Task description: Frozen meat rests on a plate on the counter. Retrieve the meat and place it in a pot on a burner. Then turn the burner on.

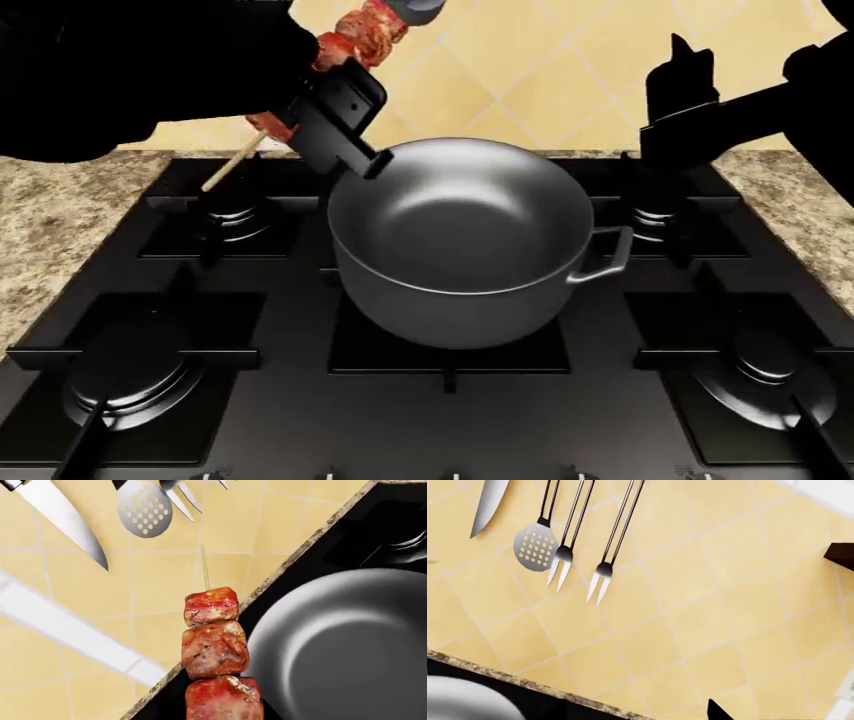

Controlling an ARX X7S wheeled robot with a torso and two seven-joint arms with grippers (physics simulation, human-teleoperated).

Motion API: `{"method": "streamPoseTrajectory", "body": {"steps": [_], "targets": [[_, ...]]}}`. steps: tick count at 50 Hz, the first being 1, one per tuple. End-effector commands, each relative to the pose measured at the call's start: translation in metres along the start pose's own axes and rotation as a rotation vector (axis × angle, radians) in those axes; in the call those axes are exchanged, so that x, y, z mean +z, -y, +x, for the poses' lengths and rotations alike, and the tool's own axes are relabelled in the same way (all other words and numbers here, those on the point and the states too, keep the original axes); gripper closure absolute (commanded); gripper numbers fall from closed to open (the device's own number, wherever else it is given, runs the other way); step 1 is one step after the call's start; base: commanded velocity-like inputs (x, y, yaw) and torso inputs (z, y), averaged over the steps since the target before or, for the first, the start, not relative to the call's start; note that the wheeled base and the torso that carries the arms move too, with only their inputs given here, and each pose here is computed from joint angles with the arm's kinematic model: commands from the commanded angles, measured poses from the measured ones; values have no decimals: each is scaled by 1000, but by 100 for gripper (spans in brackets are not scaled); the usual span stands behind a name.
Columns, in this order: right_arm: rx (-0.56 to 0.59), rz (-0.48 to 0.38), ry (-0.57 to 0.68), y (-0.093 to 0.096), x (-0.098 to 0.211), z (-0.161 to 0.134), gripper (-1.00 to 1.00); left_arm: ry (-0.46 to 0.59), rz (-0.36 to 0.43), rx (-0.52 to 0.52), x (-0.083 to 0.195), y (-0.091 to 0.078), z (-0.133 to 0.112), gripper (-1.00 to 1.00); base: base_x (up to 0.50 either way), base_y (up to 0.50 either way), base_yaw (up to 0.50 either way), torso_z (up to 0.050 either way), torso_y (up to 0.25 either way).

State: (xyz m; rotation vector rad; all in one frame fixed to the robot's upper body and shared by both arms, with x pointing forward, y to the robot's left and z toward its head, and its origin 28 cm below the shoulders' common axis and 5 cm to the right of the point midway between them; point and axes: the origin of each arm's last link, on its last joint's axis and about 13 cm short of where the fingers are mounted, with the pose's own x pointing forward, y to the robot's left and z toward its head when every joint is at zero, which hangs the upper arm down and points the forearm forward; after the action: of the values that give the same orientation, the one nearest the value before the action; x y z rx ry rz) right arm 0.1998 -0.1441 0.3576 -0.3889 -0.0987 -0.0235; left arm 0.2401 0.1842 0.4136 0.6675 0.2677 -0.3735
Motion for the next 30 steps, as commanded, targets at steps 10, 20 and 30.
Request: {"method": "streamPoseTrajectory", "body": {"steps": [10,20,30], "targets": [[-14,21,23,8,2,-7,-100,28,54,-34,33,19,44,100,0,0,0,0,0],[-9,27,31,7,0,-6,-100,88,-6,-118,39,34,68,100,0,0,0,0,0],[-7,28,26,6,-4,-5,-100,140,-116,-122,43,35,86,100,0,0,0,0,1]]}}
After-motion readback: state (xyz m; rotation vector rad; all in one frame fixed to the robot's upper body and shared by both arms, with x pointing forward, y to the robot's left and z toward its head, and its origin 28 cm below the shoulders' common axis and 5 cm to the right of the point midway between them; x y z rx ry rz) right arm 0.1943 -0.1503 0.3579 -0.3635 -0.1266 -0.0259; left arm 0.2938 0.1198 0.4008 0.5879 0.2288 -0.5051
